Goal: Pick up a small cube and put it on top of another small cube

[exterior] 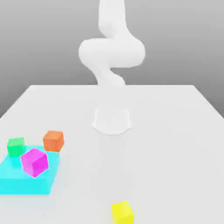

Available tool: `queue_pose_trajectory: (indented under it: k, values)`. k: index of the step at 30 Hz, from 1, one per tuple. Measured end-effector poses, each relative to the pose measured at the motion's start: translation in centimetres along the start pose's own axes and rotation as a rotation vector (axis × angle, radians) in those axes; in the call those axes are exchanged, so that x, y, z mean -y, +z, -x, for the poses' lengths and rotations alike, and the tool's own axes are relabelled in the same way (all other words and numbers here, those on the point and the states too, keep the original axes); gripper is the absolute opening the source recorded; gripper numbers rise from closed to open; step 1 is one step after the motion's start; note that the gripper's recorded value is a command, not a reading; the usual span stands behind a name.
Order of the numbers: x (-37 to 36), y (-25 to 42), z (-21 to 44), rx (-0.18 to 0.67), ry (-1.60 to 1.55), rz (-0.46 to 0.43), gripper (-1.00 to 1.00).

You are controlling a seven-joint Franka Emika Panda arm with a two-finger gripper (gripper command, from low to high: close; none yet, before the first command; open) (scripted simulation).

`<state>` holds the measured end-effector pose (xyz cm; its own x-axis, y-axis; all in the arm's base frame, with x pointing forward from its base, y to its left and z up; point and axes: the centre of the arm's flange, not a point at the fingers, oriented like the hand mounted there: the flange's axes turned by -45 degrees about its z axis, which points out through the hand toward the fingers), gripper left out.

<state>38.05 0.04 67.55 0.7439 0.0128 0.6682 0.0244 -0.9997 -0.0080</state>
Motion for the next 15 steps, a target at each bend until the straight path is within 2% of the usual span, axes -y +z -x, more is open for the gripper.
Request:
queue_pose_trajectory:
  k: [7, 15]
  values:
    - [0.5, 13.8, 1.9, 0.193, -0.077, -0.054, 0.0]
    - [1.5, 27.7, 8.4, 0.407, -0.166, -0.094, 0.0]
